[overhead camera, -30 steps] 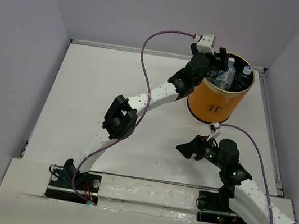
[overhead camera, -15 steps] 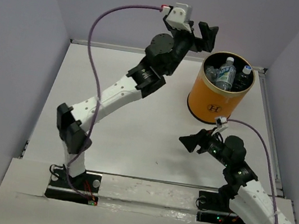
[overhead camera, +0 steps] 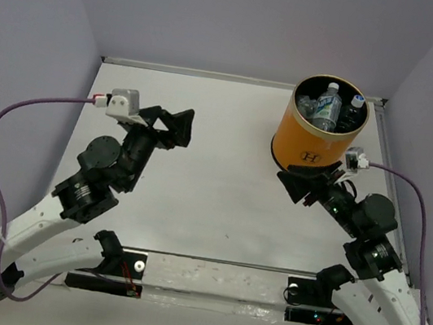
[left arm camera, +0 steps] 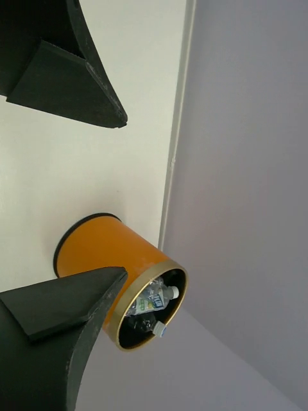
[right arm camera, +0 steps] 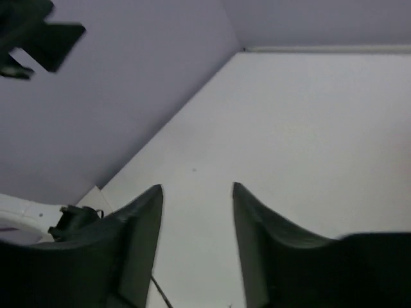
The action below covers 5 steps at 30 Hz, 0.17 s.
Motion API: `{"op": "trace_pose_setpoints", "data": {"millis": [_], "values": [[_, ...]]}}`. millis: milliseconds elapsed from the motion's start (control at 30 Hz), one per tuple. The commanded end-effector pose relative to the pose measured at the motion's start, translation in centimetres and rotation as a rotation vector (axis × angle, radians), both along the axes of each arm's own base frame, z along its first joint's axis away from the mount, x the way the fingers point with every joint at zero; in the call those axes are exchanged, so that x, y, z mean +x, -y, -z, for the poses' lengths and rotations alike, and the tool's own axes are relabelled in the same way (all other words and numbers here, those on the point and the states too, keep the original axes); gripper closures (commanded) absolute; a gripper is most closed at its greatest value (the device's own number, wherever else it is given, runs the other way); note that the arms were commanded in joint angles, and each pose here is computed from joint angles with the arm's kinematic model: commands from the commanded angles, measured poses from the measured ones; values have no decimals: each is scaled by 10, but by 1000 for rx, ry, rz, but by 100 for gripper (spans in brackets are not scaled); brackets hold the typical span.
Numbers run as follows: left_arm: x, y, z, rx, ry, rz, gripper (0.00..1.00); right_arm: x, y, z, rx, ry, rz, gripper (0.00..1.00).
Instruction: Put the plastic bottles in the bin
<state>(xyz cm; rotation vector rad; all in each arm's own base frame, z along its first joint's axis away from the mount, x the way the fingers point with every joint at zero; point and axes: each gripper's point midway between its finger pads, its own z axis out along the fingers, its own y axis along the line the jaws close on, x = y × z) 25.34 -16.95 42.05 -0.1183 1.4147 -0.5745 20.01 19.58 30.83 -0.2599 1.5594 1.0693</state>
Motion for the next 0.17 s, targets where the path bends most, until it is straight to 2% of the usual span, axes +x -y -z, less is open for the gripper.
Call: {"op": "trace_pose_setpoints", "data": {"millis": [0,33,133], "values": [[-32,-54,4,-89,1,-57,1,-21,15,-79,71,218,27,8],[-35,-59,12,-84,-2,-66,1,-22,20,-91,68,254,49,1],[-44,-90,19,-105,-9,-150,1,-17,29,-108,50,285,111,0]]}}
